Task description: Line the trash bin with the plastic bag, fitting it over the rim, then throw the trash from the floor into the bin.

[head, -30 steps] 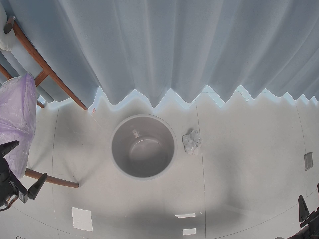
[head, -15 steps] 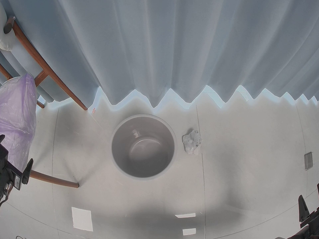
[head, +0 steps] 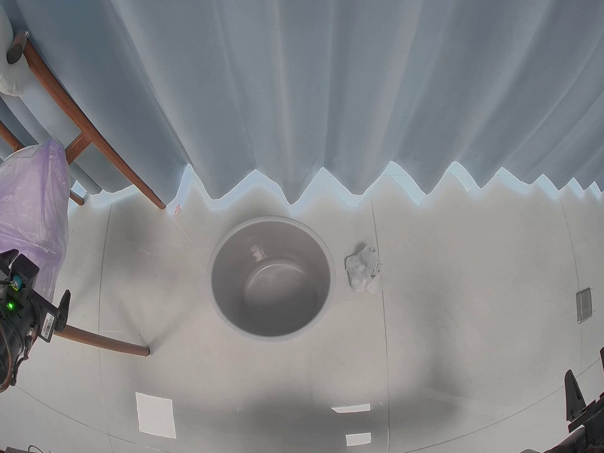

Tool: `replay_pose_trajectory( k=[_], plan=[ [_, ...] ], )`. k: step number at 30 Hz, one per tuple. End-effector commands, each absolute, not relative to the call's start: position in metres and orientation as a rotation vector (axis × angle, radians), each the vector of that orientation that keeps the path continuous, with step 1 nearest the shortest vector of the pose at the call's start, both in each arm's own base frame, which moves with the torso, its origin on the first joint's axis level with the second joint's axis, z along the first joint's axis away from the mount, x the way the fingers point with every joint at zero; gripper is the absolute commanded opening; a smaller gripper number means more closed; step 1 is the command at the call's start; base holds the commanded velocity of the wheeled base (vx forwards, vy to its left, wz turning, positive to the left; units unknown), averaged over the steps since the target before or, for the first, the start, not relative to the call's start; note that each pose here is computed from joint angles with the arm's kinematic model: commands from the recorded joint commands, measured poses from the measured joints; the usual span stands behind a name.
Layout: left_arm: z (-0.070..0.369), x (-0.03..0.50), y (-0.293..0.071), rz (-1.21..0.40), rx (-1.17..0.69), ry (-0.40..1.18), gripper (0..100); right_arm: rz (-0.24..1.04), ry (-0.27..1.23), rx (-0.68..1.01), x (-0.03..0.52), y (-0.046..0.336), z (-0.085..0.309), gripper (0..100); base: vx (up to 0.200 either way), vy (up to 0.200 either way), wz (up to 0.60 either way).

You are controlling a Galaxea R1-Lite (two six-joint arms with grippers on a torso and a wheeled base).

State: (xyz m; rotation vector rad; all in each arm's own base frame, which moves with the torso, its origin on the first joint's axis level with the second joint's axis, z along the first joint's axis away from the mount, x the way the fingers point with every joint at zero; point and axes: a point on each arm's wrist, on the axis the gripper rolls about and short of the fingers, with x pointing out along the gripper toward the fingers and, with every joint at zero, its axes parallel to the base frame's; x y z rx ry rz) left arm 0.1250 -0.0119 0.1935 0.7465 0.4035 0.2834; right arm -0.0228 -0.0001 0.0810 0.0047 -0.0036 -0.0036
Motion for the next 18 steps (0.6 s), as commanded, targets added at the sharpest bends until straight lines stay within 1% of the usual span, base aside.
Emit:
replay_pose_trajectory(
  k=[1, 13, 18],
  plan=[
    [0.18, 0.148, -0.008, 0.317, 0.77, 0.51, 100, -0.003, -0.003, 0.003, -0.023, 0.0, 0.076, 100, 0.0, 0.0, 0.0],
    [0.18, 0.171, -0.005, 0.386, 0.782, 0.526, 100, -0.003, -0.003, 0.005, -0.023, 0.0, 0.076, 100, 0.0, 0.0, 0.0],
    [0.185, 0.175, -0.004, 0.403, 0.817, 0.497, 100, -0.003, -0.003, 0.003, -0.023, 0.0, 0.076, 100, 0.0, 0.0, 0.0]
  ],
)
